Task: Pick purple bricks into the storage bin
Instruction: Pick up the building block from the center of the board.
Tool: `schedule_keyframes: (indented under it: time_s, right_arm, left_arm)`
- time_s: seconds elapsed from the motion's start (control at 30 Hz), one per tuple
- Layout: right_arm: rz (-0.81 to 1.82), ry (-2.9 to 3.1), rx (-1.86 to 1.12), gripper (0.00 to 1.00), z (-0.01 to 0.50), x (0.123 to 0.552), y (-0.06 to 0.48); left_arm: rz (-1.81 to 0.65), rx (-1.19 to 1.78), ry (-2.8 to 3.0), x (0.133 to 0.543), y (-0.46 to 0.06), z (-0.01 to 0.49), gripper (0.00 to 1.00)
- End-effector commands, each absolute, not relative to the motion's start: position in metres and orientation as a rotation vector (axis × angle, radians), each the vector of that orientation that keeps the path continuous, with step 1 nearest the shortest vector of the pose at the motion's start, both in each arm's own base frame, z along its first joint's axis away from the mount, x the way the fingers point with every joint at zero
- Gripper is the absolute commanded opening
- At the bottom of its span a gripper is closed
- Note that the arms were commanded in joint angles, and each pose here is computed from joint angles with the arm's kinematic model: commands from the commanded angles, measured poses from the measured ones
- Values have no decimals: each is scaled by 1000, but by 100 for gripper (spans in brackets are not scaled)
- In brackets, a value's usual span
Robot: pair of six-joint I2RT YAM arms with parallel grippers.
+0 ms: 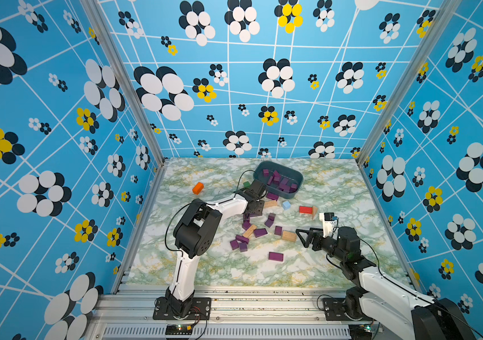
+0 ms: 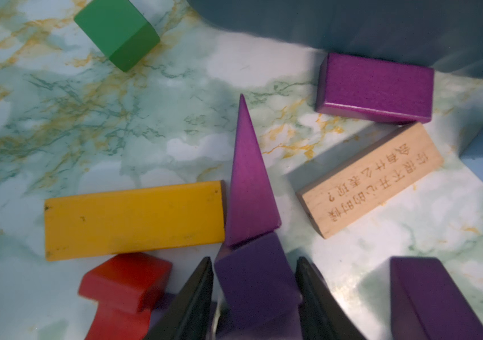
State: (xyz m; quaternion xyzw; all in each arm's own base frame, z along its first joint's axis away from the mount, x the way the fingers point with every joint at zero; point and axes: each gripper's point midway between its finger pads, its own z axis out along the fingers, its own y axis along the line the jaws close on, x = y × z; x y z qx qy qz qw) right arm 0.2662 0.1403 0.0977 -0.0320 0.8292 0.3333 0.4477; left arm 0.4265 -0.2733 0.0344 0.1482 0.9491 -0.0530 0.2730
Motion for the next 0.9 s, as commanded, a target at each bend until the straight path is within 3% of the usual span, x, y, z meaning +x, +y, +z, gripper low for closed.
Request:
schedule_keyframes:
  time_s: [0.0, 0.2, 0.27, 0.4, 0.87]
  right_arm:
    - [793, 2046, -57, 93, 96, 268, 135]
    - [765, 2040, -36, 93, 96, 269, 131]
    - [762, 2041, -34, 93, 96, 269, 130]
    - [758, 2043, -28, 93, 95, 270, 130]
    - [744, 2057, -14, 92, 92, 271, 128]
  left_arm:
    - [-82, 432, 2534, 434, -274, 36, 47]
    - [-62, 449, 2506, 444, -276, 38, 44]
    - [-49, 464, 2512, 444, -276, 37, 36]
    - [-28, 486, 2486, 444, -276, 42, 28]
    - [-77, 506, 2399, 441, -279, 84, 26]
